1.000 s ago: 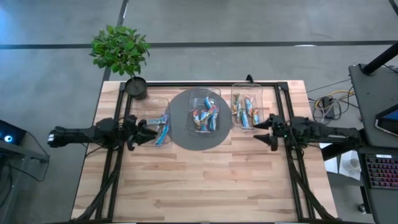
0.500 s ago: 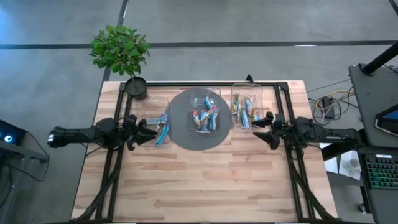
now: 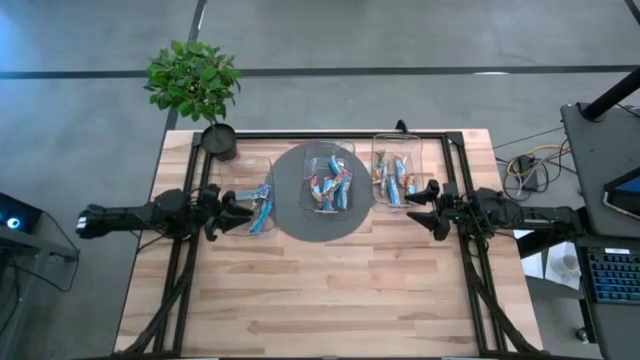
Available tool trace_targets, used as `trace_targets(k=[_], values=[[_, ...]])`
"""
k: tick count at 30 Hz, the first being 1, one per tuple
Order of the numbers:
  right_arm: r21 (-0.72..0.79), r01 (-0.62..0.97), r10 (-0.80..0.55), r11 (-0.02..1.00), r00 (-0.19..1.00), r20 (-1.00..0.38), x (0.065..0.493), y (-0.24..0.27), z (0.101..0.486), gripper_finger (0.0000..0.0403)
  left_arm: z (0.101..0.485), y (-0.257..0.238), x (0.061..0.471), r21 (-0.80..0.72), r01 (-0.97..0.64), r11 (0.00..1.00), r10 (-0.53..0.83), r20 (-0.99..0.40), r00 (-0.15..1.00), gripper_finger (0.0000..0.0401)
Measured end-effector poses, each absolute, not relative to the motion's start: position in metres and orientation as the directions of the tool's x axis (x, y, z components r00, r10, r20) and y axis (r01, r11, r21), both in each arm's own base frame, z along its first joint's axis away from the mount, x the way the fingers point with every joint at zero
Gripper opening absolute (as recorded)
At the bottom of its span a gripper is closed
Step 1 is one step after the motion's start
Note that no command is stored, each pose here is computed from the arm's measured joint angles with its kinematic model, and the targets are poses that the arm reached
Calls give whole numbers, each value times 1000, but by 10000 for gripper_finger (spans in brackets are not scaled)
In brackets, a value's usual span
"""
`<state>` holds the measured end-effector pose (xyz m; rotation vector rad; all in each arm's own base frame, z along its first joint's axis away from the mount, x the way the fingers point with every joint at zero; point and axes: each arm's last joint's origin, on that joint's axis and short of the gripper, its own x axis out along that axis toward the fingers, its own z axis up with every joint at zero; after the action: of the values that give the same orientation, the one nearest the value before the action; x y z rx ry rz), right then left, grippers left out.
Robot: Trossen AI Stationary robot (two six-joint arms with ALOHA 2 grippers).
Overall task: Pick and place Granola Bars by type
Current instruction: Return to Home Position
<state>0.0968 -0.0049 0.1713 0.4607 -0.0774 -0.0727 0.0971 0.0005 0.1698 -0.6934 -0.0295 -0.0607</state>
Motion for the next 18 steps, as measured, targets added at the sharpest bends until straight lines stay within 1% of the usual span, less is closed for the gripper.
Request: trace_targets(k=[6, 18], values=[[446, 60, -88, 893, 995, 41, 98, -5, 170, 301, 170, 3, 97, -638, 48, 769, -23, 47, 999, 138], [448, 60, -88, 892, 995, 43, 98, -5, 170, 302, 170, 3, 97, -638, 46, 769, -21, 47, 999, 138]])
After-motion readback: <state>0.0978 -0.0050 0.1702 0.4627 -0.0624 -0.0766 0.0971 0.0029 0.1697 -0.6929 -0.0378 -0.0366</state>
